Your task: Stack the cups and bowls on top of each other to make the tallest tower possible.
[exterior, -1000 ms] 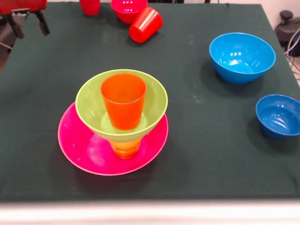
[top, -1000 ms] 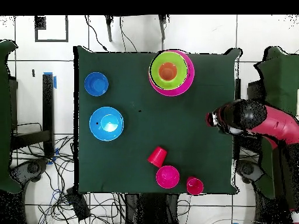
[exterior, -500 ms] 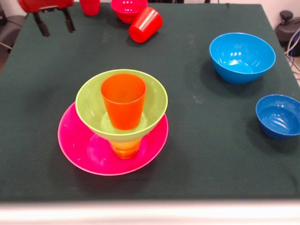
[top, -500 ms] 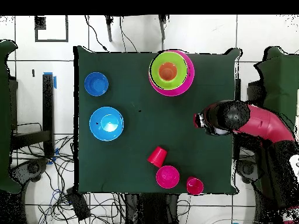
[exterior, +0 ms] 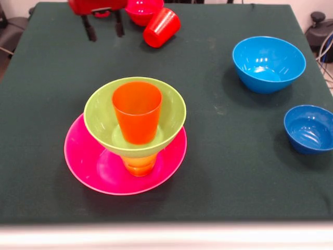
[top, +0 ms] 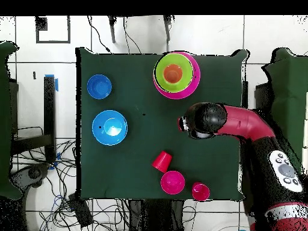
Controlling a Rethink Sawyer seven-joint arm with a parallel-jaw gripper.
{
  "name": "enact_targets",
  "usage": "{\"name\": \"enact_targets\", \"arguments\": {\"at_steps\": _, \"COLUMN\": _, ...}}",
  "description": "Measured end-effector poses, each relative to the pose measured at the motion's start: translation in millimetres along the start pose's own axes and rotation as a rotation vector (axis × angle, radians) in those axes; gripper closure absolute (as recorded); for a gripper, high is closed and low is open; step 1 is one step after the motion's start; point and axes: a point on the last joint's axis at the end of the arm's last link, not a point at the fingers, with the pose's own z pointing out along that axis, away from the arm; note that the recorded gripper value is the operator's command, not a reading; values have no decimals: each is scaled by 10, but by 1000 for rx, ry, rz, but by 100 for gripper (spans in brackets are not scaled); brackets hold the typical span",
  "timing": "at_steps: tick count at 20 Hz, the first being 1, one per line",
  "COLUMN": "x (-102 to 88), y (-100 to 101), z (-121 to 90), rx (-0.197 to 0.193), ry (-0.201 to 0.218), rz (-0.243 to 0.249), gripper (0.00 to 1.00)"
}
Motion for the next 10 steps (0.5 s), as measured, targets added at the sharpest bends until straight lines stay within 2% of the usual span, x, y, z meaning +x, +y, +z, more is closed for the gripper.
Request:
{"name": "enact_targets", "arguments": {"at_steps": 6, "x": -57, "y": 442, "z": 31, "rx": 24, "ry": 4, "rz": 42, "gripper": 0}}
{"name": "enact_targets", "arguments": {"at_steps": 7, "x": -75, "y": 568, "z": 36, "rx": 32, "ry": 5, "rz": 55, "gripper": 0}}
{"name": "enact_targets", "arguments": {"at_steps": 10, "x": -94, "y": 734, "z": 58, "rx": 44, "ry": 9, "rz": 73, "gripper": 0}}
